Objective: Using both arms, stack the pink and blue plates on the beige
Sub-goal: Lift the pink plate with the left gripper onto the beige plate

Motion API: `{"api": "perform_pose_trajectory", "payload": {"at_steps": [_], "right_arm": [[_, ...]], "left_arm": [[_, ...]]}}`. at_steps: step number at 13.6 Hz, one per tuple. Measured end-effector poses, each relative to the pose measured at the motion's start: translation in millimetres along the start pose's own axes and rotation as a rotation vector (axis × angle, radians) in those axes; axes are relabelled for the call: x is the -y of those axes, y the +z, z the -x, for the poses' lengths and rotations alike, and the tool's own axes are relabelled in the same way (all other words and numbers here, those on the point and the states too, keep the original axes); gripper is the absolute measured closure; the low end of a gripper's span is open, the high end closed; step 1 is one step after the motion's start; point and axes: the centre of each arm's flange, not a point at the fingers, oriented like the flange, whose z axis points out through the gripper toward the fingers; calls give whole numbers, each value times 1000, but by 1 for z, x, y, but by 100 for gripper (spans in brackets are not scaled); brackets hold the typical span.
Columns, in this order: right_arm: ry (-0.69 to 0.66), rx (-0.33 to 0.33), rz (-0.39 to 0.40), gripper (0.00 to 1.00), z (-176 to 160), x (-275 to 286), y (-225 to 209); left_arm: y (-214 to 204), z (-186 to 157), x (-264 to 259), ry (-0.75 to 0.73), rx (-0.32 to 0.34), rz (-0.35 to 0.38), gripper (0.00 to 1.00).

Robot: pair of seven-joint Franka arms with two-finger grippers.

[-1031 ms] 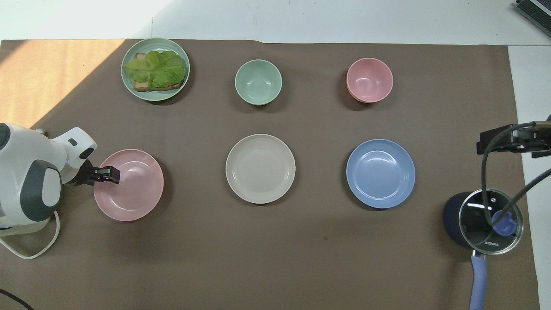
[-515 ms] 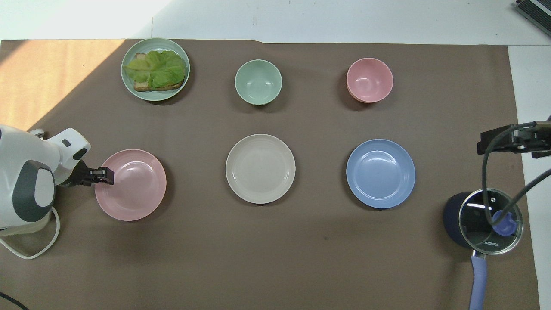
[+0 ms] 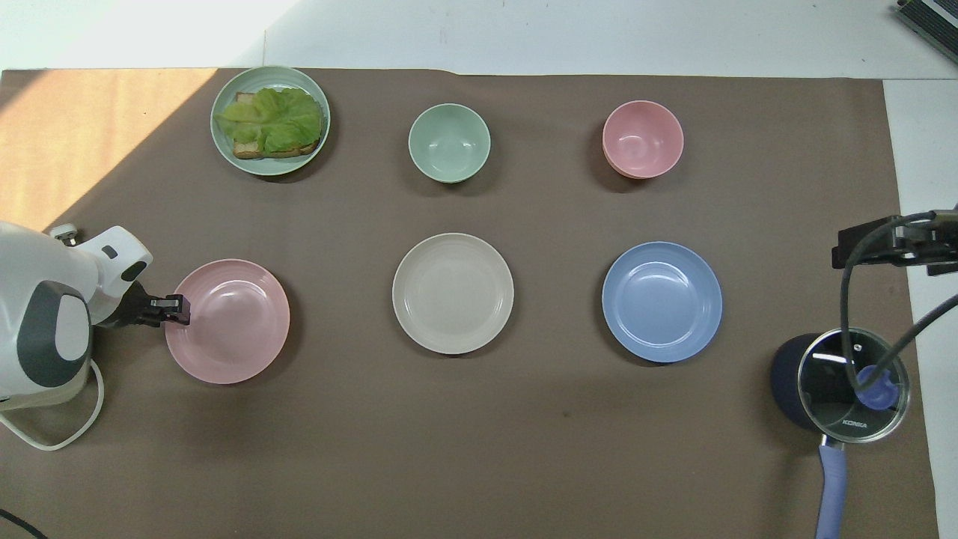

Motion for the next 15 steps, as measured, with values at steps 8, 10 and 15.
{"api": "perform_pose_trajectory", "payload": {"at_steps": [8,10,15], "right_arm": [[1,1,0,0,0,0,0],[0,-1,0,0,0,0,0],[-10,-16,-2,0,-1,5,-1]], "left_arm": [[-75,-10,-7,32,123,25,95],[-109,-12,-20,29,145,73,95],[-131,-8,-168,-81,126,107,95]]}}
